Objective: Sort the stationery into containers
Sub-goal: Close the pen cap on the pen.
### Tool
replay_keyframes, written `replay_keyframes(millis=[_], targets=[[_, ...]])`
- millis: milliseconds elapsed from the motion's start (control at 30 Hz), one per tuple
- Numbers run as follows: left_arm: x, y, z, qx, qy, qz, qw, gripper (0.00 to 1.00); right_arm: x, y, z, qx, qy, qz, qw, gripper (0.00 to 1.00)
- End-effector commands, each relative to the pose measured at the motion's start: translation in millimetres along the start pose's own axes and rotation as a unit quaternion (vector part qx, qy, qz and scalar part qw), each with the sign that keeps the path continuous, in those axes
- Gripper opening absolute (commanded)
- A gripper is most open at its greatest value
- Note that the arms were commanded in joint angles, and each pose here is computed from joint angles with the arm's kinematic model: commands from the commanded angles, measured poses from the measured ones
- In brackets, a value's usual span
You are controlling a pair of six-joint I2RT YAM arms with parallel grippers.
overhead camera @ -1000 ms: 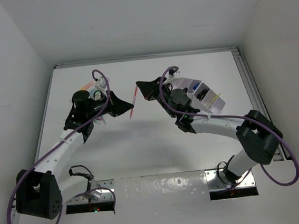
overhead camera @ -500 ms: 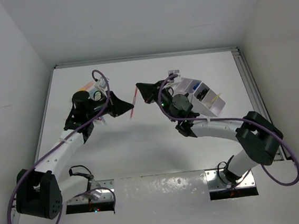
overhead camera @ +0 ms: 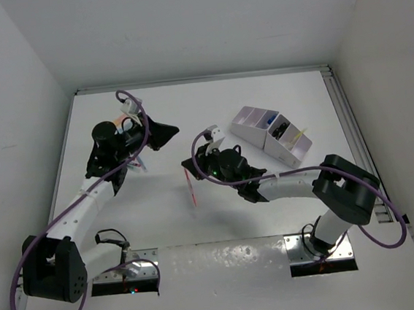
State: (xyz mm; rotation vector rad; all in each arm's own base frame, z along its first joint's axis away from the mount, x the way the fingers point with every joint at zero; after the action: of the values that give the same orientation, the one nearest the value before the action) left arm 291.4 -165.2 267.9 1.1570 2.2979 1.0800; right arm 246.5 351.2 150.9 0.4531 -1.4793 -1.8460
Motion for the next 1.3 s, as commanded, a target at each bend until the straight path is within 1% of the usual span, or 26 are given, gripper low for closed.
replay_keyframes(millis=[0, 167, 200, 233, 267, 300, 333, 367, 433, 467, 500, 567, 667, 800, 967, 1133, 1200, 1233, 1267], targets=[[2, 11, -8, -0.043, -0.010, -0.007, 0.999, 0.00, -3, 27, -3, 0.011, -0.008, -0.041, 0.999, 0.00], [5, 13, -3, -0.066, 0.012, -0.001, 0.998, 0.00, -3, 26, -25, 0.005, -0.045, -0.044, 0.998, 0.00], [6, 10, 0, -0.069, 0.022, 0.010, 0.997, 0.00, -2, 28, -33, 0.002, -0.058, -0.049, 0.997, 0.00], [6, 8, 2, -0.068, 0.027, 0.015, 0.997, 0.02, -1, 33, -38, 0.000, -0.068, -0.057, 0.996, 0.00], [8, 2, 6, -0.062, 0.037, 0.029, 0.997, 0.07, 1, 40, -43, 0.001, -0.079, -0.066, 0.995, 0.00], [10, -5, 9, -0.056, 0.038, 0.040, 0.997, 0.20, -1, 52, -51, 0.005, -0.090, -0.073, 0.993, 0.00], [11, -10, 9, -0.051, 0.035, 0.049, 0.997, 0.26, 0, 63, -53, 0.009, -0.094, -0.082, 0.992, 0.00], [12, -15, 10, -0.048, 0.032, 0.059, 0.997, 0.37, 0, 71, -59, 0.013, -0.101, -0.088, 0.991, 0.00], [13, -28, 9, -0.040, 0.013, 0.080, 0.996, 0.45, -2, 92, -61, 0.020, -0.104, -0.106, 0.989, 0.00], [13, -32, 8, -0.046, 0.004, 0.087, 0.995, 0.49, -2, 99, -61, 0.020, -0.105, -0.113, 0.988, 0.00], [13, -36, 8, -0.047, -0.001, 0.094, 0.994, 0.56, -2, 105, -63, 0.020, -0.107, -0.116, 0.987, 0.00], [12, -48, 8, -0.044, -0.011, 0.113, 0.993, 0.63, -5, 118, -60, 0.018, -0.105, -0.127, 0.986, 0.00], [8, -58, 10, -0.032, -0.008, 0.125, 0.992, 0.68, -6, 131, -54, 0.010, -0.094, -0.148, 0.985, 0.00], [1, -62, 10, -0.026, -0.007, 0.129, 0.991, 0.71, -8, 147, -41, -0.006, -0.077, -0.174, 0.982, 0.00], [-6, -64, 9, -0.030, -0.012, 0.129, 0.991, 0.74, -7, 156, -30, -0.014, -0.061, -0.189, 0.980, 0.00], [-11, -72, 8, -0.024, -0.012, 0.138, 0.990, 0.74, -6, 163, -24, -0.028, -0.051, -0.207, 0.977, 0.00], [-12, -73, 11, -0.023, -0.004, 0.135, 0.991, 0.67, -6, 165, -23, -0.035, -0.047, -0.210, 0.976, 0.00], [-13, -72, 11, -0.021, -0.001, 0.132, 0.991, 0.62, -5, 165, -22, -0.038, -0.045, -0.211, 0.976, 0.00], [-13, -70, 12, -0.022, 0.003, 0.128, 0.991, 0.48, -4, 166, -20, -0.041, -0.042, -0.214, 0.975, 0.00]])
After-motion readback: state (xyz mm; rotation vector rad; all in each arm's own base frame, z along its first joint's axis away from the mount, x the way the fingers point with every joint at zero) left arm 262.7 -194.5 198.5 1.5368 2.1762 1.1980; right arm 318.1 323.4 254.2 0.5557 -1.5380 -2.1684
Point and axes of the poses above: each gripper's point midway between its finger pads, its own x axis back along the fingers, its own z axis along the line the jaws close on, y = z × x, the point moved 4 cm from there along x, back along the fingers, and after that the axes turned 12 degrees about x, right-handed, at the moved point
